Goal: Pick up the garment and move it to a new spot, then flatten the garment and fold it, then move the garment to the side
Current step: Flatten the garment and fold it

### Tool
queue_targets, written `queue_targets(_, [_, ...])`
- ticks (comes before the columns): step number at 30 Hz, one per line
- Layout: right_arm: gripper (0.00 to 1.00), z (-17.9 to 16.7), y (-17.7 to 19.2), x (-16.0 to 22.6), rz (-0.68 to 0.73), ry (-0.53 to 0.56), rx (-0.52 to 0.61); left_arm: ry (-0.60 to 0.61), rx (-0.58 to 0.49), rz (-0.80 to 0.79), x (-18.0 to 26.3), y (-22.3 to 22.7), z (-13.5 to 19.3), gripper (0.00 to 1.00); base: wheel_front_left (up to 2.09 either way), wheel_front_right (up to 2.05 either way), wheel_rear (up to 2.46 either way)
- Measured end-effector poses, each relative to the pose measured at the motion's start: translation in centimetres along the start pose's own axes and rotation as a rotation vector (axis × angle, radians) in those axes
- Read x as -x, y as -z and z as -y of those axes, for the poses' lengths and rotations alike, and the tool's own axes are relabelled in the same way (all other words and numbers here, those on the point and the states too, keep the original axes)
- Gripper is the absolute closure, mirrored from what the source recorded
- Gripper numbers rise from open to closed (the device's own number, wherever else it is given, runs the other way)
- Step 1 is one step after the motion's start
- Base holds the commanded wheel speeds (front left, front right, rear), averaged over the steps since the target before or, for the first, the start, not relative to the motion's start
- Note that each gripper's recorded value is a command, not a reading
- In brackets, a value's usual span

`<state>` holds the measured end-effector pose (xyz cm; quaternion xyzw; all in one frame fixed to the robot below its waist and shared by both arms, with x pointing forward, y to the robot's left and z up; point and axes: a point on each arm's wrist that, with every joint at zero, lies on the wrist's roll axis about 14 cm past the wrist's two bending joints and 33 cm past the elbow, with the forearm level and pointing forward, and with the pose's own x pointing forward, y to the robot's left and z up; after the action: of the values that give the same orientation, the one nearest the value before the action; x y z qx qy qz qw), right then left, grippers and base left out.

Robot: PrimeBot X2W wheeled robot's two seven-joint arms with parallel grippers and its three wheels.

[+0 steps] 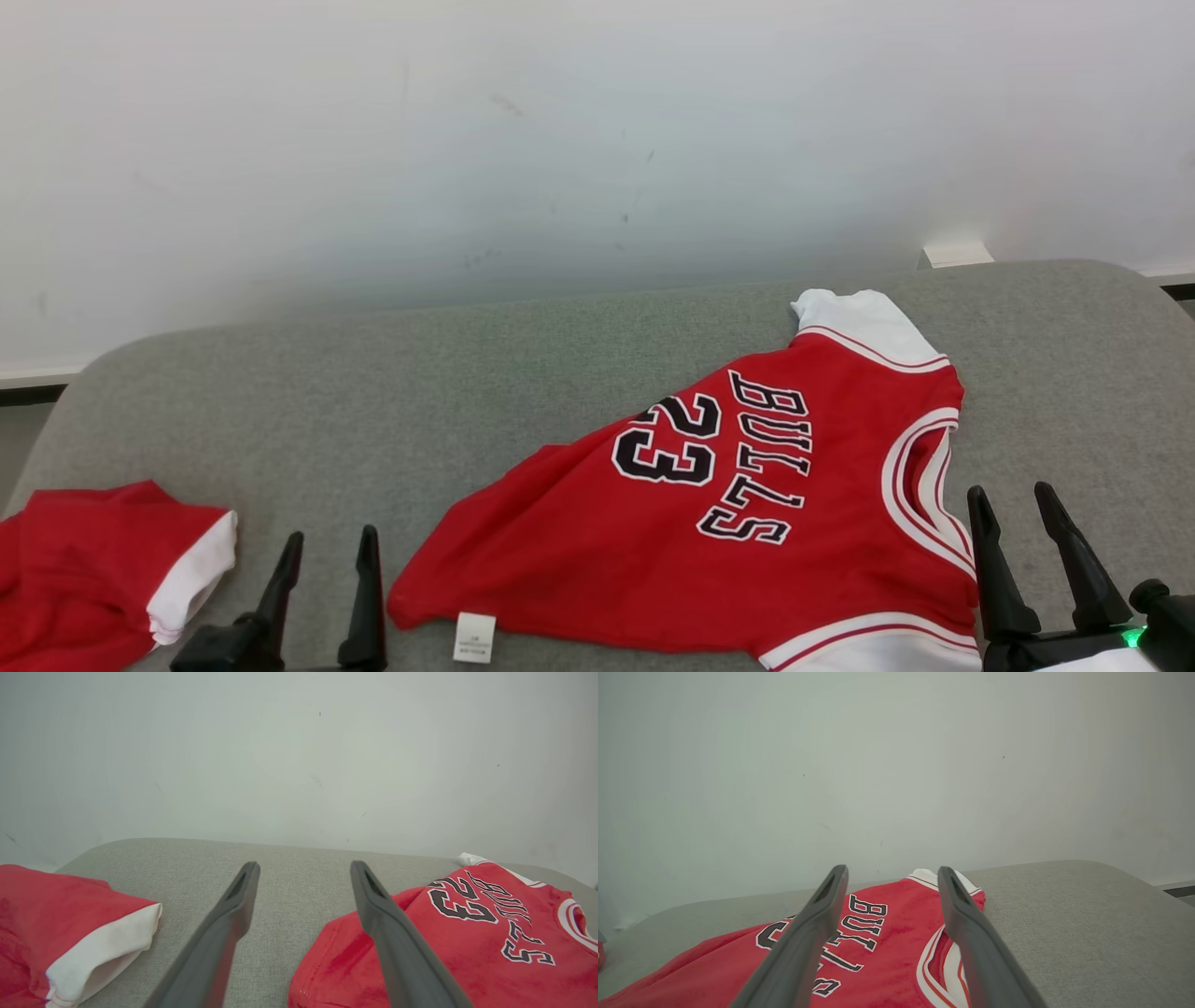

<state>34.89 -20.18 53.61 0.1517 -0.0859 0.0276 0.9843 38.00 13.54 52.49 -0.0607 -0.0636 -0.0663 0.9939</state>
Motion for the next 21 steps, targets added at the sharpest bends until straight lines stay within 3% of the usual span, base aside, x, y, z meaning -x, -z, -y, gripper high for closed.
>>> queue_targets(16, [0.0, 0.4, -0.6, 0.4, 0.008, -0.009, 0.031, 0.016, 0.001, -0.02, 0.0, 0.7, 0.1, 0.0, 0.0, 0.0, 0.0])
queue_targets(21, [0.0, 3.9, -1.8, 1.1, -0.002, 0.043, 0.073, 0.05, 0.019, -0.032, -0.2, 1.2, 0.7, 0.0, 0.0, 0.0, 0.0])
